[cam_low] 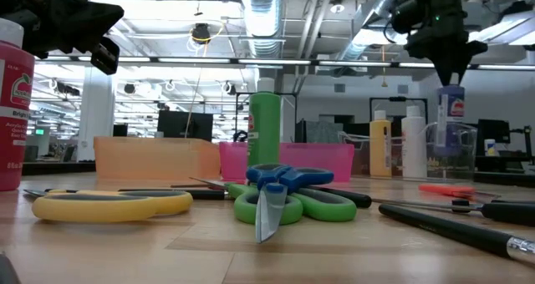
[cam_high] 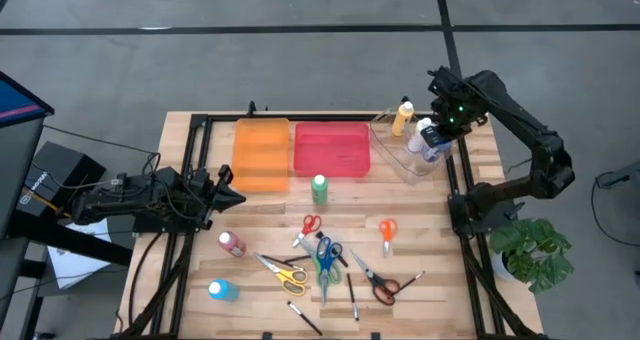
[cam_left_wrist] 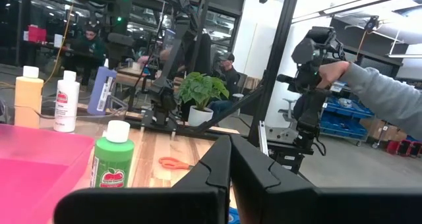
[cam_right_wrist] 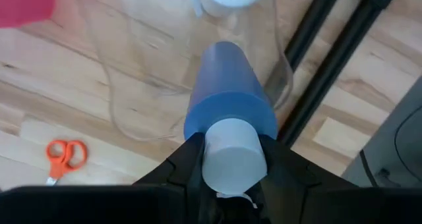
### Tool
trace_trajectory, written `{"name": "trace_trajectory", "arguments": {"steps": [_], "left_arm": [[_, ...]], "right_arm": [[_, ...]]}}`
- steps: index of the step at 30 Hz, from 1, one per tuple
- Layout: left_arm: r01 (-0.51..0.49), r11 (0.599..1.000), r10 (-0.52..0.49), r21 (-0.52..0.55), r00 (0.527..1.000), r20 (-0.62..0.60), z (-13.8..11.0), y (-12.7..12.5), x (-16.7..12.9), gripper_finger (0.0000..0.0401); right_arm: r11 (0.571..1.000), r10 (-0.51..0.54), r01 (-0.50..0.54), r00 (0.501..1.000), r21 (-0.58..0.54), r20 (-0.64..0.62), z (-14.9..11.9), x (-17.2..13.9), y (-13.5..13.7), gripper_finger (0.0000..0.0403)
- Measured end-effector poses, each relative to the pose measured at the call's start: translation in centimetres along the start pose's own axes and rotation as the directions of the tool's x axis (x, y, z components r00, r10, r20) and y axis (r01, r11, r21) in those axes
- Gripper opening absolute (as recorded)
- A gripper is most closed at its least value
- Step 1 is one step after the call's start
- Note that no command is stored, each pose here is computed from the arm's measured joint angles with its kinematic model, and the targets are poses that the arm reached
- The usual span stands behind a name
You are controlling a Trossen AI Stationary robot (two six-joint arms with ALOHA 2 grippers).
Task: Pick & Place Paint Supplies
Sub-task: Put the violet paint bottle into the transparent bin
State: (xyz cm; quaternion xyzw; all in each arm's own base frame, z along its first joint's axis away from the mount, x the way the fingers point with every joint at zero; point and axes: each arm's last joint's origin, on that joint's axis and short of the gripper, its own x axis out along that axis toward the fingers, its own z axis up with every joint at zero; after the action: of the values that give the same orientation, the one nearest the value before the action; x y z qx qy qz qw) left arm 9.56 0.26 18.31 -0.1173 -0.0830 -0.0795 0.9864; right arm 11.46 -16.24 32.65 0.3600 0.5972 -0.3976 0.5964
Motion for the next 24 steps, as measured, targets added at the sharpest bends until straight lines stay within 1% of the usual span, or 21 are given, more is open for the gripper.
{"name": "trace_trajectory", "arguments": {"steps": [4,12,18,21,24], "left_arm": [[0.000,1.000,0.000,0.000,1.000,0.000,0.0,0.0,0.0,0.0001],[0.000,1.000,0.000,0.000,1.000,0.000,0.0,0.0,0.0,0.0001],[0.000,1.000,0.000,0.000,1.000,0.000,0.0,0.0,0.0,0.0001],[0.000,1.000,0.000,0.000,1.000,0.000,0.0,0.0,0.0,0.0001],[0.000,1.000,0.000,0.000,1.000,0.000,0.0,0.0,0.0,0.0001]], "right_arm": [[1.000,-0.012,0.012,1.000,-0.018,-0.023,0.0,0.6,-0.5,0.0113],[1.000,-0.005,0.005,1.000,-0.027,0.001,0.4,1.2,-0.4,0.0113],[1.000,0.000,-0.001,1.000,0.022,0.016,0.7,1.3,-0.3,0.0113],[0.998,-0.005,0.005,1.000,0.063,-0.007,1.3,1.8,-0.2,0.0113],[0.997,-0.013,0.017,0.998,0.079,-0.056,2.0,2.7,0.0,0.0113]]}}
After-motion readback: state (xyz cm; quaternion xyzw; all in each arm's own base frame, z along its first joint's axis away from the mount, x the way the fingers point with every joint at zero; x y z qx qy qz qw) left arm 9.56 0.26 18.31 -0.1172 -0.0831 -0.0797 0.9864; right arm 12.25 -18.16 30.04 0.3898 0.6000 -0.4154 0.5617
